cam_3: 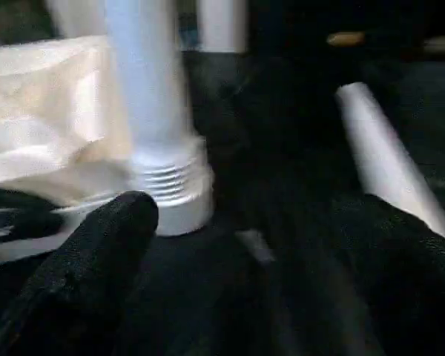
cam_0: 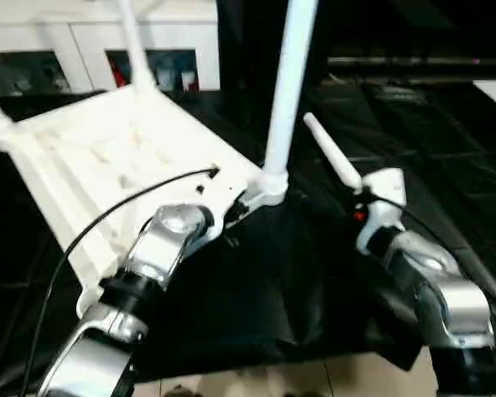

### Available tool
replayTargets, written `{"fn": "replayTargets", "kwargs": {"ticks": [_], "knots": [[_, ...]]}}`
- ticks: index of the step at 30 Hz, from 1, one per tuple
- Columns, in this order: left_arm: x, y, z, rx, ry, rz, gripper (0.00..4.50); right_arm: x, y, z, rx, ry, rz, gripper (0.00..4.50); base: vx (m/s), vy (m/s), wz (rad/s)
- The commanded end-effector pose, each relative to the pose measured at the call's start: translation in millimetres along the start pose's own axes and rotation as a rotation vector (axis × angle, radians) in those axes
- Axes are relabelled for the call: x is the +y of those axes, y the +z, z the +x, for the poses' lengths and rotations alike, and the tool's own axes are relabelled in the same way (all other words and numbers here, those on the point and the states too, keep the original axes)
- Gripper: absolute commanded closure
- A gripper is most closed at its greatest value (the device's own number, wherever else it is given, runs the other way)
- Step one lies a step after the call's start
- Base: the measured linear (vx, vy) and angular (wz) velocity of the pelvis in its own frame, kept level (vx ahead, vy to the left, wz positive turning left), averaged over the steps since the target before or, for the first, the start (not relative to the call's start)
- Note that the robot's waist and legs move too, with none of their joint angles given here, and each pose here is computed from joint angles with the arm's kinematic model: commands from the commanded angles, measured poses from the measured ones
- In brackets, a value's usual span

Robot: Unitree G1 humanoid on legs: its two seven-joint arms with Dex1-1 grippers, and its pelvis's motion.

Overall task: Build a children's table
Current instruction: Insert table leg to table base

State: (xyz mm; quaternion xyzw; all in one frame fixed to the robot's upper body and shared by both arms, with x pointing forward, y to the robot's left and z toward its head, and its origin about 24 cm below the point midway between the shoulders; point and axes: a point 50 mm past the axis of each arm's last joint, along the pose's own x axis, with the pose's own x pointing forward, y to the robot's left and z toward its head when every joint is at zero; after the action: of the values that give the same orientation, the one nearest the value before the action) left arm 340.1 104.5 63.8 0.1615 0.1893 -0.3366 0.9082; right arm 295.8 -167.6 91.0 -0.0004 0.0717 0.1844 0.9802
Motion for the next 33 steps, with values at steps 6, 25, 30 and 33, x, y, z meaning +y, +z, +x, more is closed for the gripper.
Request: {"fn": "replayTargets", "kwargs": {"ticks": [6,25,30,33], "knots": [[8.0,11.4,-10.1,-0.095,0.104,-0.027,4.5,-3.5,-10.5,-3.9,0.032,-0.083,0.053,0.24,0.0,0.0,0.0],[5.6,18.9,-9.8,-0.083,0.087,-0.051,4.5,8.8,-15.2,-4.7,0.045,0.002,0.012,0.24,-0.018,-0.006,0.16],[4.0,19.6,-9.7,-0.084,0.082,-0.053,4.5,7.3,-15.1,-4.6,0.048,0.005,0.004,0.24,-0.046,-0.006,0.26],[3.3,19.6,-9.8,-0.083,0.08,-0.053,4.5,6.1,-14.7,-4.5,0.048,0.002,0.001,0.24,-0.018,-0.005,0.3]]}}
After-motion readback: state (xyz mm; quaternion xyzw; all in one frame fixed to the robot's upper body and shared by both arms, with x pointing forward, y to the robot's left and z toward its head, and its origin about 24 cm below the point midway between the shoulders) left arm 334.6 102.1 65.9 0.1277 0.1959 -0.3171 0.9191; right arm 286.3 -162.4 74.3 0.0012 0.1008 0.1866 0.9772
